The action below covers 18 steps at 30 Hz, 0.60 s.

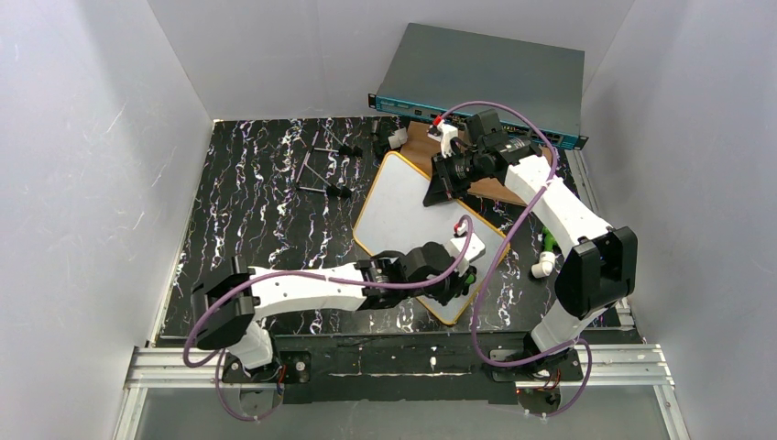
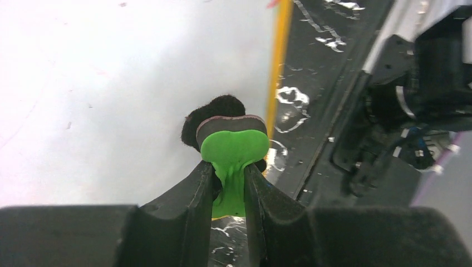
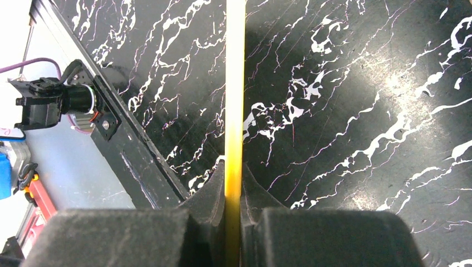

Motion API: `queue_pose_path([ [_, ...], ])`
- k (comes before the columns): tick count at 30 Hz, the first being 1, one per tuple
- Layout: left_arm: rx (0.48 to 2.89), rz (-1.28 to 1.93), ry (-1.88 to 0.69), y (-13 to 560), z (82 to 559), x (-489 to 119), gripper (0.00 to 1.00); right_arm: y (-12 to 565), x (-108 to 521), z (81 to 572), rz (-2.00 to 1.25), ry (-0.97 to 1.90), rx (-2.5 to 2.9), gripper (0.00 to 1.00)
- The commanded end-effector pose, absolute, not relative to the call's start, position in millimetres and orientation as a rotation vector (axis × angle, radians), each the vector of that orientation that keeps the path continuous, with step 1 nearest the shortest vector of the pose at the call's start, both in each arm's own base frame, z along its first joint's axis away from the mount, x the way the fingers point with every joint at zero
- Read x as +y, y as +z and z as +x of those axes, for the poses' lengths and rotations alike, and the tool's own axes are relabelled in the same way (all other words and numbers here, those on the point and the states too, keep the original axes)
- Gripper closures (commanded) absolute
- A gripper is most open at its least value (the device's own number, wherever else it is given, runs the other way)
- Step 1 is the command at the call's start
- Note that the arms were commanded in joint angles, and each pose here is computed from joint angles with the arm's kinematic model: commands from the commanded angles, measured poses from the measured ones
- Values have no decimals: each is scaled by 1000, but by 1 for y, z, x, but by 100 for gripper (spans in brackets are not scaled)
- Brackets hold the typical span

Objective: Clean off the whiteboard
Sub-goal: Erase the whiteboard at the center of the board.

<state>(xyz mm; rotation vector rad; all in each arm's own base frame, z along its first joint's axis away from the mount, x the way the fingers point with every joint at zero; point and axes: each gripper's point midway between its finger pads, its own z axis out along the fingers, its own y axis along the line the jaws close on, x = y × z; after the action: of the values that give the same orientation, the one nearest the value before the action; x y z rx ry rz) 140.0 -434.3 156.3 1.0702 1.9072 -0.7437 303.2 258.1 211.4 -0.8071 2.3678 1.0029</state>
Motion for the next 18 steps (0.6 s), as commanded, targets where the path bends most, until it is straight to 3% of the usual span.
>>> queue_pose_path([
  [1,1942,1055,-684,153,156,-440,100,227,260,304,-856,984,2270,99],
  [18,2053,1209,-657,105,117,-449,100,226,261,304,-857,994,2270,99],
])
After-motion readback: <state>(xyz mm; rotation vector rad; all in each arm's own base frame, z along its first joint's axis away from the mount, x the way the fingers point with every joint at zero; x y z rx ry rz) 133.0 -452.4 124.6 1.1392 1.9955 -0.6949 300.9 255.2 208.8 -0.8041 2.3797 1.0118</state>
